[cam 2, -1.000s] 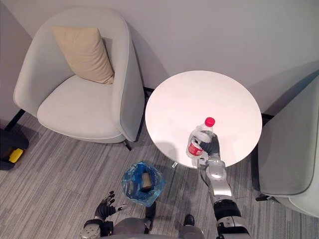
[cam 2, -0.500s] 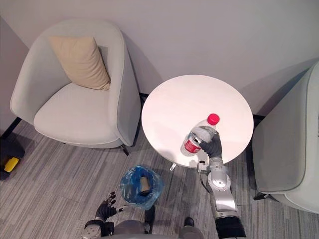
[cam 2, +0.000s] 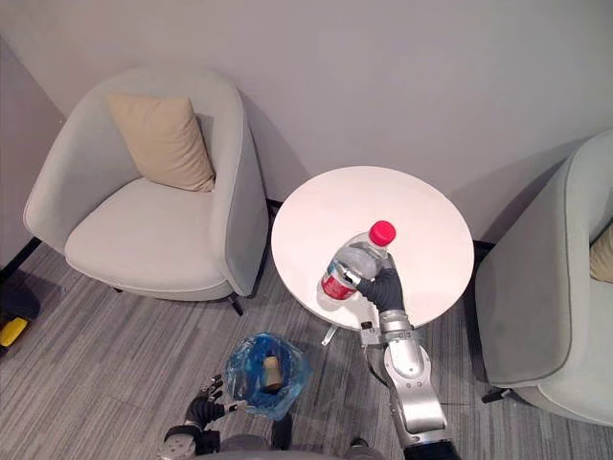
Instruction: Gather rubbish on tea table into small bin, then transfer packed bag to large trash can.
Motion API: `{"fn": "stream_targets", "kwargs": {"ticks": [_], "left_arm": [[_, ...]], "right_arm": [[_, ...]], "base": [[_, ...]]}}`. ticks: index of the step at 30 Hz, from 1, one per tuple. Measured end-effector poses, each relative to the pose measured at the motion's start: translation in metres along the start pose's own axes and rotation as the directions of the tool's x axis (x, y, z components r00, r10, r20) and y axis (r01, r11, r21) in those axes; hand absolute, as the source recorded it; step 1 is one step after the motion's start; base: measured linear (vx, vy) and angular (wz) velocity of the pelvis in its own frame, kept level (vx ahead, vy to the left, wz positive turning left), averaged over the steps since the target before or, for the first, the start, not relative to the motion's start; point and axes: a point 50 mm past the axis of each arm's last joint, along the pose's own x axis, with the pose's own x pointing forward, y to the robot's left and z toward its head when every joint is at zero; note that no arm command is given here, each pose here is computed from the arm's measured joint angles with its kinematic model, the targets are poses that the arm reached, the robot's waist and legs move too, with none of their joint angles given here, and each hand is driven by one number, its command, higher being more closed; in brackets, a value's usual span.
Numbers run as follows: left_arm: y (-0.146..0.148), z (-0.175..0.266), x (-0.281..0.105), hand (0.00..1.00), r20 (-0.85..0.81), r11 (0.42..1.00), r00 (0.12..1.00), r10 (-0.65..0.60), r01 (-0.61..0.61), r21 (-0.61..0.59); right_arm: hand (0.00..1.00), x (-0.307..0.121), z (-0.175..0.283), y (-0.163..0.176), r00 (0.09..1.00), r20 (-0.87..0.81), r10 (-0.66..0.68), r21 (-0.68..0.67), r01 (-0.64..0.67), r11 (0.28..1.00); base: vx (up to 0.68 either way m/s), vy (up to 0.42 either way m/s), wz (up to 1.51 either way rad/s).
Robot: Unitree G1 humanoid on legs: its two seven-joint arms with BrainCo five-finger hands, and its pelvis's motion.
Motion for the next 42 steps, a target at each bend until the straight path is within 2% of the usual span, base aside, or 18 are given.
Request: {"fn": "stream_targets", "kwargs": {"ticks": [13,19,23,31,36,42], "left_arm": [[-0.004,0.002,0.004,0.0,-0.003,1.0,1.0,-0.01,0.01,0.011],[-0.008,0.003,0.006,0.0,-0.002,0.999,1.0,-0.02,0.02,0.033],[-0.003,0.01,0.008,0.0,0.027,0.998,1.0,-0.015,0.014,0.055],[-0.001,0.008,0.008,0.0,0.013,0.994,0.999,-0.032,0.031,0.105],[-0.001,0.009,0.009,0.0,0.013,0.994,0.999,-0.034,0.032,0.109],[-0.003,0.005,0.006,0.0,0.007,0.996,1.0,-0.03,0.029,0.084]], "right_arm": [[1.0,-0.007,0.004,0.01,0.999,0.017,0.034,-0.012,-0.033,0.999],[1.0,-0.001,0.007,-0.003,0.998,0.042,-0.036,-0.06,0.039,0.997],[1.0,0.008,0.013,0.002,0.997,0.073,-0.032,-0.041,0.035,0.999],[1.0,0.001,-0.003,0.012,1.0,-0.007,0.015,-0.052,-0.015,0.999],[1.0,-0.007,-0.007,0.005,0.999,-0.034,-0.02,-0.055,0.018,0.998],[1.0,-0.009,-0.009,-0.01,0.997,-0.043,-0.063,-0.088,0.059,0.994]], "base": [[-0.06,-0.031,0.64],[0.06,0.017,0.65],[0.11,0.063,0.15],[0.15,0.065,0.5],[0.17,-0.114,1.05],[0.06,-0.112,0.07]]}}
